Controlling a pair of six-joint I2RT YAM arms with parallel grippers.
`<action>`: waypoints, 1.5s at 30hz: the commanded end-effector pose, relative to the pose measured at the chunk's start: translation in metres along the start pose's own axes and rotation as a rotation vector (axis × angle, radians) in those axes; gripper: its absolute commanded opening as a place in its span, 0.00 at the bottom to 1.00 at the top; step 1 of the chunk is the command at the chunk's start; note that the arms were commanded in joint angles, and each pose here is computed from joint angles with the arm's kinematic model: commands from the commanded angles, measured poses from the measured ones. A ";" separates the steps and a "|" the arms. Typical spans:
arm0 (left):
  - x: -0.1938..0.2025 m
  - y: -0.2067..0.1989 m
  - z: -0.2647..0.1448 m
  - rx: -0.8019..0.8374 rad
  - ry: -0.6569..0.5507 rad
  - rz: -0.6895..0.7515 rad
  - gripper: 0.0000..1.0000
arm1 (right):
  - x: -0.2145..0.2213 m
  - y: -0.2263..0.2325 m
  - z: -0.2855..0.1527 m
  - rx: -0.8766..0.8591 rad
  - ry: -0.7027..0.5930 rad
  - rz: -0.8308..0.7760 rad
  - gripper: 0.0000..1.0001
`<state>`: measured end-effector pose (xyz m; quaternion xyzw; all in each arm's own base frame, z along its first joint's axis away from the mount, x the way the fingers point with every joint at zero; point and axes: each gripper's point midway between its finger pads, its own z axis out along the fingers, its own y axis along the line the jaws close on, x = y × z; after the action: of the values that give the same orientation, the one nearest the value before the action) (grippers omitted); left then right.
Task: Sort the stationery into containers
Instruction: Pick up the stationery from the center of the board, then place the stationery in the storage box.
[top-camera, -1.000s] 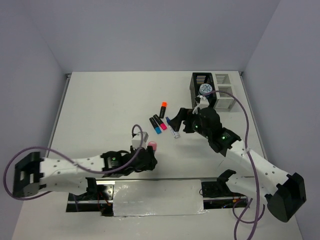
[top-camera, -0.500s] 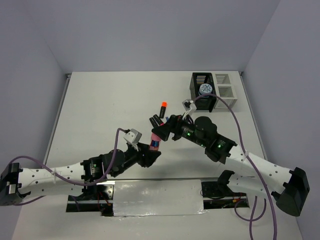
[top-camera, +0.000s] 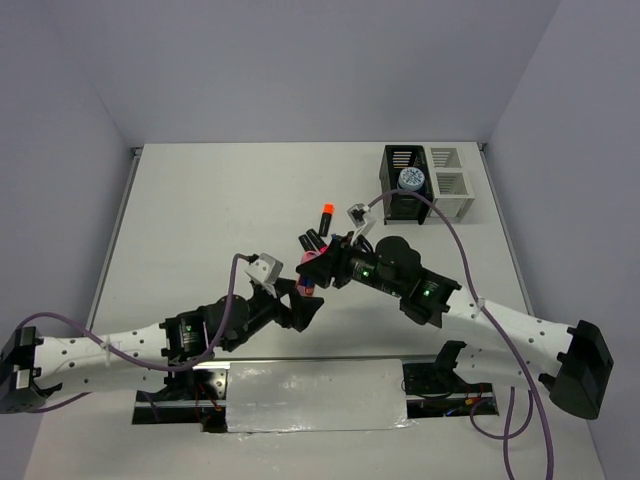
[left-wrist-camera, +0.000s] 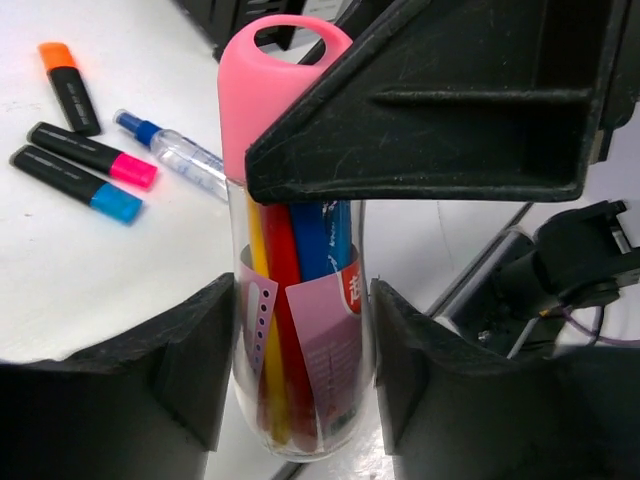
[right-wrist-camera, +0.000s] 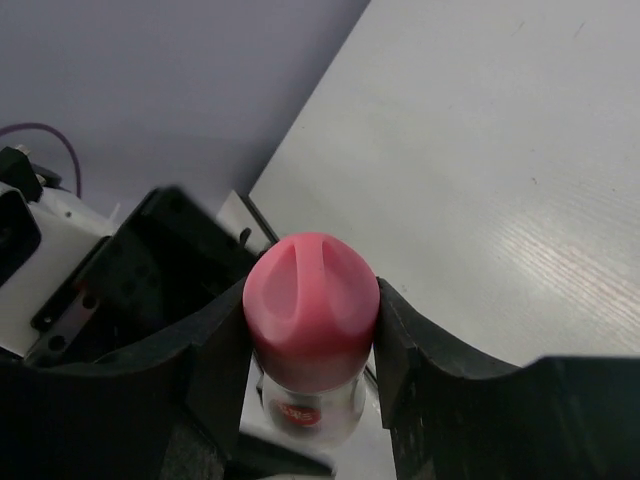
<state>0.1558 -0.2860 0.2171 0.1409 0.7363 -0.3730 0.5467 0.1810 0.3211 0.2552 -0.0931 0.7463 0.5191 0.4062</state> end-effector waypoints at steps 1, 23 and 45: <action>-0.050 -0.005 -0.002 -0.025 -0.131 -0.057 0.99 | -0.020 0.009 0.007 -0.010 -0.044 -0.075 0.00; -0.071 0.063 -0.080 -0.386 0.099 0.054 0.99 | -0.384 -0.269 -0.053 1.052 -0.729 -0.429 0.00; -0.040 0.064 -0.065 -0.343 0.080 0.001 0.99 | -0.365 -0.355 -0.038 1.015 -0.581 -0.439 0.39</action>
<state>0.1607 -0.1806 0.2238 0.0623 0.8209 -0.2225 0.5222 0.5921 0.0255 0.2481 0.1138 0.7495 0.0029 0.6521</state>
